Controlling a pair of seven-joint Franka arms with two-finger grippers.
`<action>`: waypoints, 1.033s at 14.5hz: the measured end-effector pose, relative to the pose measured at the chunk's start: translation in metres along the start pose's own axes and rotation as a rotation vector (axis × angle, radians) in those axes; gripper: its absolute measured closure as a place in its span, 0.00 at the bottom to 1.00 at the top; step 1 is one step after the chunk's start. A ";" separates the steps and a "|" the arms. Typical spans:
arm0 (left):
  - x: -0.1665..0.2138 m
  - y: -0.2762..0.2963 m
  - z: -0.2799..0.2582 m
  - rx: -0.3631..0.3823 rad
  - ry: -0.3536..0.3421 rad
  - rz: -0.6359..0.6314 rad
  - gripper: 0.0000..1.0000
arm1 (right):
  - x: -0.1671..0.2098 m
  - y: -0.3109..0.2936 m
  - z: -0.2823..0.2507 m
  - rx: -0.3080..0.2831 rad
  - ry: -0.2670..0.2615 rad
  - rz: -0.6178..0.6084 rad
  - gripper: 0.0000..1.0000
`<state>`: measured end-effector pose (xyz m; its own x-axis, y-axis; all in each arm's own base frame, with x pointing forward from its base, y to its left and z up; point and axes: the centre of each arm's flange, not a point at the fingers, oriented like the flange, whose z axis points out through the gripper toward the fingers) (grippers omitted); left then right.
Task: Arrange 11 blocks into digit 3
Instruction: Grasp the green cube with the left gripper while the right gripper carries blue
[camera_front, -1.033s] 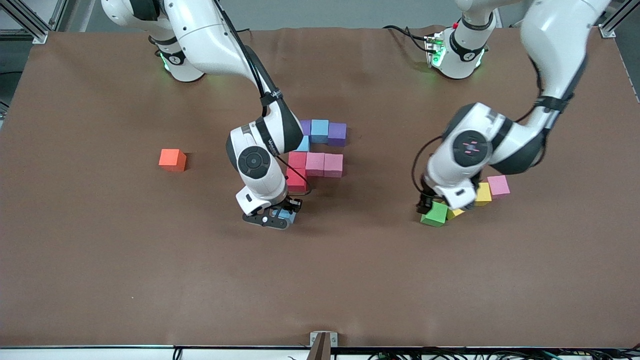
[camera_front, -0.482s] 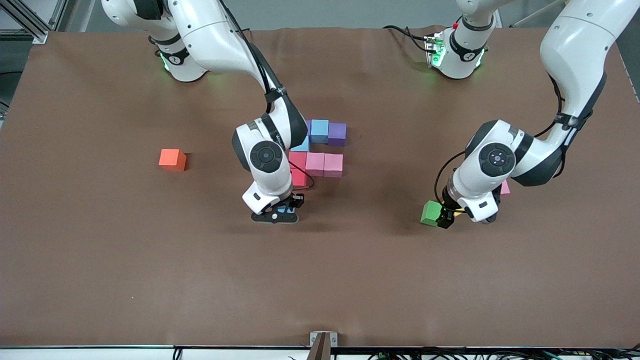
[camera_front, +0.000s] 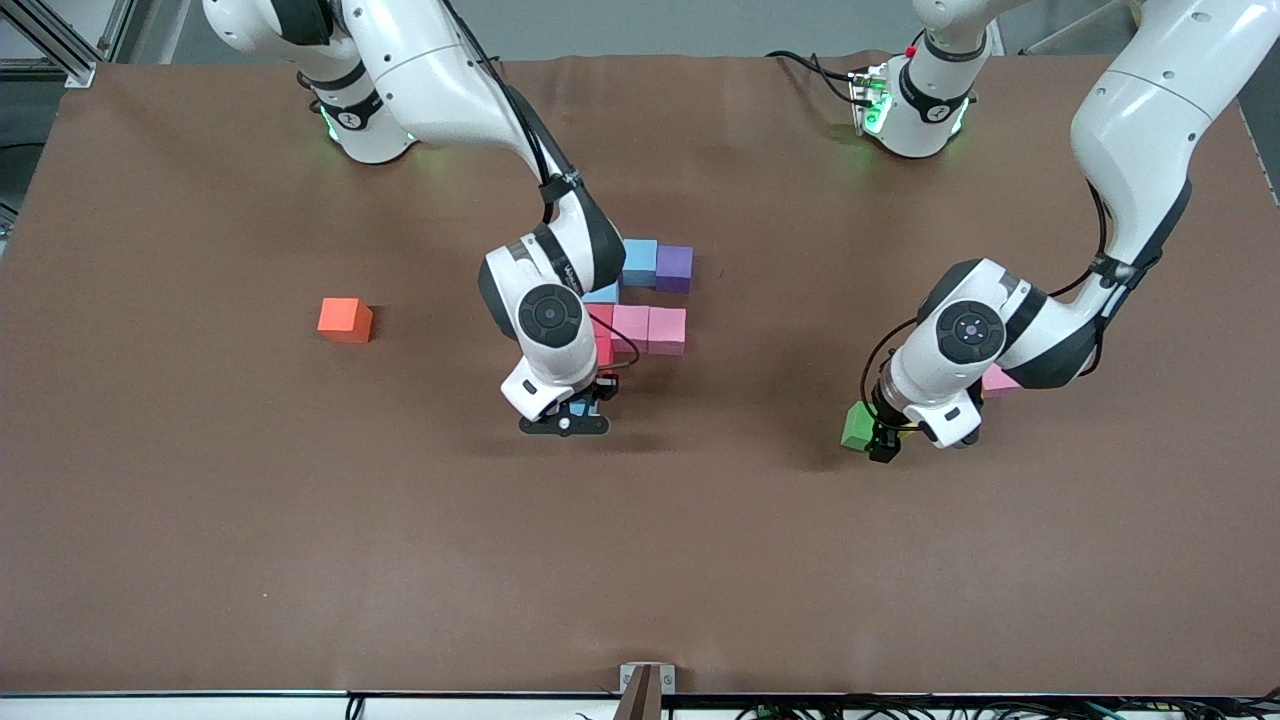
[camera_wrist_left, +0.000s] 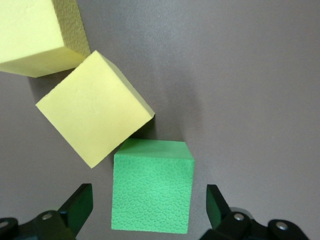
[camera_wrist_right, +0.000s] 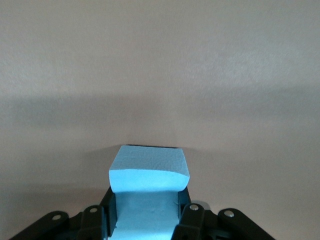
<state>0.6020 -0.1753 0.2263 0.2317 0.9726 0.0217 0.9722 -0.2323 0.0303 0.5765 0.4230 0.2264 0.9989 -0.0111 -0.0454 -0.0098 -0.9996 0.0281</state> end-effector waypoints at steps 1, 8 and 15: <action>-0.001 -0.001 0.002 0.004 -0.001 0.002 0.00 | 0.002 0.000 -0.001 0.009 -0.009 0.002 0.50; -0.004 -0.007 0.012 -0.003 0.033 0.076 0.00 | 0.007 -0.010 0.000 0.027 -0.002 -0.001 0.50; -0.001 -0.008 0.024 0.000 0.013 0.139 0.15 | 0.006 -0.014 0.004 0.025 -0.009 0.000 0.50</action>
<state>0.5953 -0.1739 0.2015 0.3634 0.9308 0.0383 0.9308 -0.3645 0.0266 0.5822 0.4364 0.2219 0.9985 -0.0116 -0.0541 -0.0115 -0.9999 0.0035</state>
